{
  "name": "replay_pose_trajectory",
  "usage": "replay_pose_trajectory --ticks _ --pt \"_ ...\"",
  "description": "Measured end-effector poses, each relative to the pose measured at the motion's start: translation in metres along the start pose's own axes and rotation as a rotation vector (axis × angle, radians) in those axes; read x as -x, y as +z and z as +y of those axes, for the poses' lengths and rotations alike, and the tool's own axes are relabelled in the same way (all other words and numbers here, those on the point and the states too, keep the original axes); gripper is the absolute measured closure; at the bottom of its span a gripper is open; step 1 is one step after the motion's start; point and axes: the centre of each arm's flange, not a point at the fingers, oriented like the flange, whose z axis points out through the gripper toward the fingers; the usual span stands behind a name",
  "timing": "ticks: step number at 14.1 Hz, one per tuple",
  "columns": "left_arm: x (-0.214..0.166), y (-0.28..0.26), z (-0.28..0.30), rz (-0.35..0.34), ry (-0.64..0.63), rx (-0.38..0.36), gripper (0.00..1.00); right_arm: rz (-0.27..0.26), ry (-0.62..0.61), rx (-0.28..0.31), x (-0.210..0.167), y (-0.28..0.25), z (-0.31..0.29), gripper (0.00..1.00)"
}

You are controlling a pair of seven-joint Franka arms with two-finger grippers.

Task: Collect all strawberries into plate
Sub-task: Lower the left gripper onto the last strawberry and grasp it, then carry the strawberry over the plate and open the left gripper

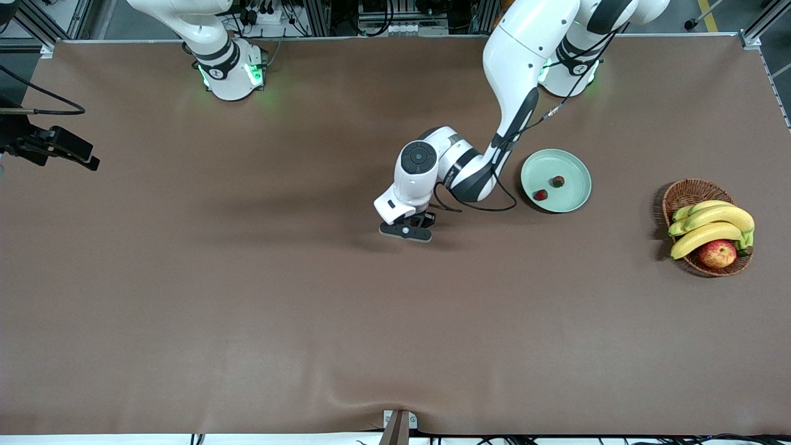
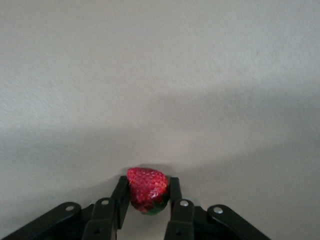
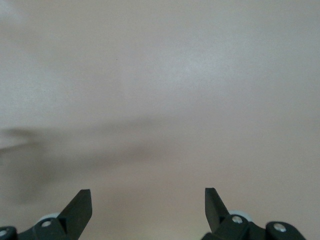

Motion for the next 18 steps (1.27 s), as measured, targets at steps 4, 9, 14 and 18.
replay_pose_trajectory --ticks 4,9,14,18 --pt "-0.022 -0.023 -0.028 -0.002 -0.036 -0.018 0.63 0.0 0.0 0.002 0.0 0.0 0.0 0.0" --pt "-0.045 -0.065 -0.092 -0.016 -0.067 -0.047 0.63 0.0 -0.001 0.002 0.0 -0.001 0.0 0.0" --pt "-0.038 -0.086 -0.157 -0.035 -0.118 -0.071 0.63 -0.001 -0.001 0.002 0.0 -0.001 0.0 0.0" --pt "-0.025 -0.1 -0.212 -0.057 -0.103 -0.088 0.63 -0.001 -0.001 0.002 0.001 -0.001 -0.001 0.0"
